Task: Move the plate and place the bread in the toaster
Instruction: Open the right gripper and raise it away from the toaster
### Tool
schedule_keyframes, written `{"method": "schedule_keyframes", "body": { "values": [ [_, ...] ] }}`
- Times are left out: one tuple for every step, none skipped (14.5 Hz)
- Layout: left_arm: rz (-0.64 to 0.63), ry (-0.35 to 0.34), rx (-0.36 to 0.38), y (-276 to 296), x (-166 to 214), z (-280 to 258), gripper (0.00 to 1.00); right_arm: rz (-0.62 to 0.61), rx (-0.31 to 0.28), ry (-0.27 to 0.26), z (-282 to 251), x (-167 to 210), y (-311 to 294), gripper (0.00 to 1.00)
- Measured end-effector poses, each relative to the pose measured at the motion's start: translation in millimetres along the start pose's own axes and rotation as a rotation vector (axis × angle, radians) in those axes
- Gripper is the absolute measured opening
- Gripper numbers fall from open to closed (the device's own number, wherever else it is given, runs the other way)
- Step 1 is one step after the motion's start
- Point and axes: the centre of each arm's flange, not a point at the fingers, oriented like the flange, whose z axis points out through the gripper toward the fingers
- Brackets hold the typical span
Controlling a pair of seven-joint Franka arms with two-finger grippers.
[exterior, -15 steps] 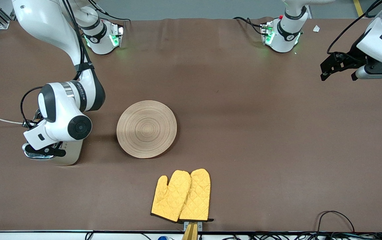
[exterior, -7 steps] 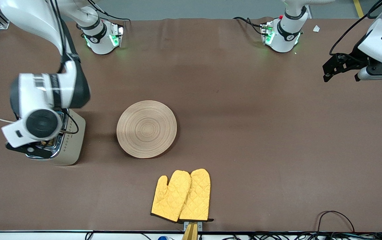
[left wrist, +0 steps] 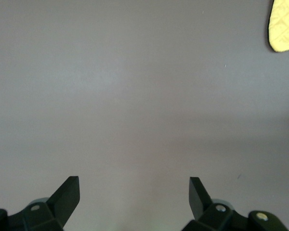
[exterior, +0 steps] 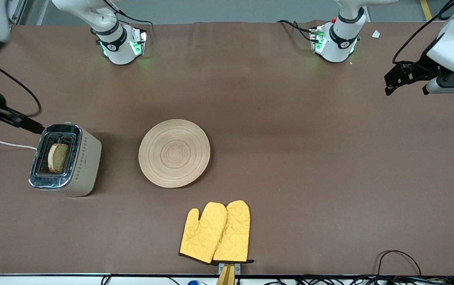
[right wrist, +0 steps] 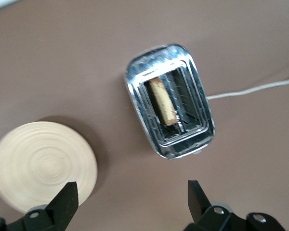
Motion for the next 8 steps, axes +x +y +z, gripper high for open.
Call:
{"method": "schedule_keyframes", "body": {
  "values": [
    [0.001, -0.005, 0.001, 1, -1, 0, 1.0, -0.035, 0.028, 0.021, -9, -12, 8, 1.0],
    [0.002, -0.007, 0.001, 1, -1, 0, 1.0, -0.09, 0.046, 0.04, -13, -23, 15, 1.0],
    [0.004, -0.006, 0.001, 1, -1, -1, 1.0, -0.159, 0.058, 0.056, -13, -32, 22, 1.0],
    [0.016, -0.004, 0.001, 1, -1, -2, 1.0, -0.225, 0.063, 0.064, -10, -37, 30, 1.0],
    [0.033, -0.002, 0.0, 1, -1, -3, 1.0, -0.276, 0.064, 0.071, -6, -38, 38, 1.0],
    [0.042, 0.0, 0.0, 1, -1, -4, 1.0, -0.322, 0.059, 0.077, -2, -35, 47, 1.0],
    [0.044, 0.003, 0.0, 2, -1, -5, 1.0, -0.36, 0.05, 0.084, 2, -31, 55, 1.0],
    [0.045, 0.012, -0.002, 3, 0, -9, 1.0, -0.387, 0.038, 0.09, 4, -28, 61, 1.0]
  ]
}}
